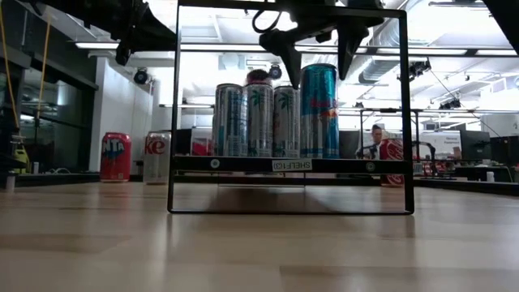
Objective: Place canned beverage on shelf
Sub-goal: Put the blue soda can on the shelf aligned with the other blue soda can
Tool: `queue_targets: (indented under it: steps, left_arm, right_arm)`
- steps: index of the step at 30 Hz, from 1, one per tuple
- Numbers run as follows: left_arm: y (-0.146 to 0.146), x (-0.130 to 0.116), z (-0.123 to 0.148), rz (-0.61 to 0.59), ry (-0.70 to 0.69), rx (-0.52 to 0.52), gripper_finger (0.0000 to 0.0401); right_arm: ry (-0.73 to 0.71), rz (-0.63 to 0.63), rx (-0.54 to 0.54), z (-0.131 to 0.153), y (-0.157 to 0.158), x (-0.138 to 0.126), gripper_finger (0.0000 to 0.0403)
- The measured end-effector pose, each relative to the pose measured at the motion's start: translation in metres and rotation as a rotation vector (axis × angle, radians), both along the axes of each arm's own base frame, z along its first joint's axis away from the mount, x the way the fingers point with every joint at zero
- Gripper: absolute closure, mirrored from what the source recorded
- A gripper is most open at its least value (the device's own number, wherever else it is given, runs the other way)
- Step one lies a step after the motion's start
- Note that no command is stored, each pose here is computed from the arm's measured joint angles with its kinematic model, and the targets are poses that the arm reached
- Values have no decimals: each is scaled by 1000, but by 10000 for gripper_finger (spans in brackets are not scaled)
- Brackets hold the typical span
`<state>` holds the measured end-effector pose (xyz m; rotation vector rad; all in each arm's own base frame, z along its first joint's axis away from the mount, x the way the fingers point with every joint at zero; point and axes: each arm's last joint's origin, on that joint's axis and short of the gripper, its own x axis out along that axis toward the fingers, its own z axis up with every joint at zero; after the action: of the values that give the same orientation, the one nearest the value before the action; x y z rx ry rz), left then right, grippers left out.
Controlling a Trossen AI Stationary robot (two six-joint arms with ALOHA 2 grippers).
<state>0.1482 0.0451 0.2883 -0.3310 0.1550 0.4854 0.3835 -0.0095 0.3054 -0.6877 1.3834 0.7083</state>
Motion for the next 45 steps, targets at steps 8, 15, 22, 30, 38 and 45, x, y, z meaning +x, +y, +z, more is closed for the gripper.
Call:
queue_targets:
  steps: [8, 15, 22, 30, 38, 45]
  left_arm:
    - [0, 0, 0, 0, 0, 0, 348]
    - [0, 0, 0, 0, -1, 1, 348]
    - [0, 0, 0, -1, 0, 2, 348]
    - [0, 0, 0, -5, 8, 18, 348]
    - [0, 0, 0, -6, 11, 24, 348]
    - [0, 0, 0, -6, 11, 24, 348]
  right_arm:
    - [4, -4, 1, 0, 1, 0, 68]
    - [14, -13, 2, 0, 1, -1, 78]
    - [14, -14, 3, 0, 1, -1, 136]
    - [-8, -183, -16, 1, 0, 1, 179]
    - [-105, -771, -79, 2, -18, 7, 173]
    - [-31, -1274, 28, 1, -40, 1, 169]
